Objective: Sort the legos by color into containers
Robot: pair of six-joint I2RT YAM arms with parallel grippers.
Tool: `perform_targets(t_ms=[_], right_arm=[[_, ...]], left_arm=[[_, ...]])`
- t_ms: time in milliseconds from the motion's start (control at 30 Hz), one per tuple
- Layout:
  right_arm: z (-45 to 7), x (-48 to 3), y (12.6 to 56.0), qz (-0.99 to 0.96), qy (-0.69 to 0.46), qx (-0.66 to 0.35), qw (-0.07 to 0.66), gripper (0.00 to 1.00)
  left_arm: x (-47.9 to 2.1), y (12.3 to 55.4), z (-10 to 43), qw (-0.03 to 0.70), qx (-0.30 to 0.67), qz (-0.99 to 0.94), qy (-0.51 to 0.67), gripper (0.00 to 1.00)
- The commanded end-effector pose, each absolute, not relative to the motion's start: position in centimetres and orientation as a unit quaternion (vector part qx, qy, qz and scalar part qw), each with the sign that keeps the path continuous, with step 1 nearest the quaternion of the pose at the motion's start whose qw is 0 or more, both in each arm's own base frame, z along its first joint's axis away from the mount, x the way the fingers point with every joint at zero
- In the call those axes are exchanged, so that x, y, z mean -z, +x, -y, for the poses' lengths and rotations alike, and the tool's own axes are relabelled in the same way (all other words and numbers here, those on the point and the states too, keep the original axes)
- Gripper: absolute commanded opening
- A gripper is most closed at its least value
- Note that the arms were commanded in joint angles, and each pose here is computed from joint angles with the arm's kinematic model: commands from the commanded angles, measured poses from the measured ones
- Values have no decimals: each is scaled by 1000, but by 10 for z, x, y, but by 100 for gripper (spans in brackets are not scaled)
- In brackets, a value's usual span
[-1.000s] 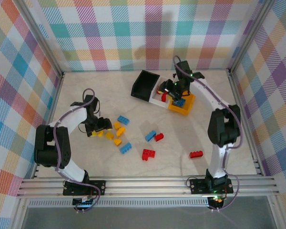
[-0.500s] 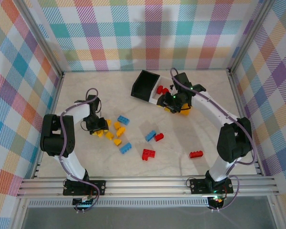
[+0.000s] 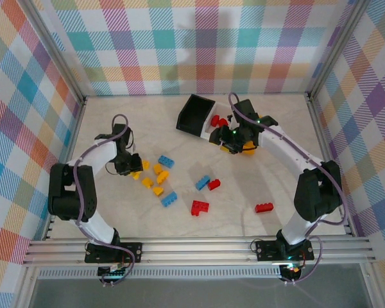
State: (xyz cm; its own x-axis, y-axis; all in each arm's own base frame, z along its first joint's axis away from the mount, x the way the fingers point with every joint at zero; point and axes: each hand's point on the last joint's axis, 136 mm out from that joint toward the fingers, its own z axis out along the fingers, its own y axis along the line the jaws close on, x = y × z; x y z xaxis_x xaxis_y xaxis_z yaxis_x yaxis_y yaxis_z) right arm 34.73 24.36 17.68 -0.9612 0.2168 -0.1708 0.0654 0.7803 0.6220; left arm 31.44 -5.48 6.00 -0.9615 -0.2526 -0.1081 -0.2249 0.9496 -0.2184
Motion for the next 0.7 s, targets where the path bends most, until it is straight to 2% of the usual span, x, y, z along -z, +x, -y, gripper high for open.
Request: perform_targets(t_ms=[0, 167, 367, 500, 667], right_arm=[[-259, -202, 338, -916, 18, -380, 129, 56], [-252, -203, 337, -910, 28, -395, 120, 57], [-226, -225, 339, -899, 49, -403, 165, 57], [-206, -236, 333, -888, 66, -409, 198, 58], [-188, -241, 320, -879, 85, -412, 225, 58]], left_arm=[[-94, 316, 79, 84, 188, -969, -140, 14], [-142, 339, 125, 117, 302, -937, -134, 14], [-167, 378, 190, 128, 329, -931, -86, 14], [-169, 405, 240, 123, 347, -928, -58, 13], [-166, 445, 275, 136, 343, -928, -52, 13]])
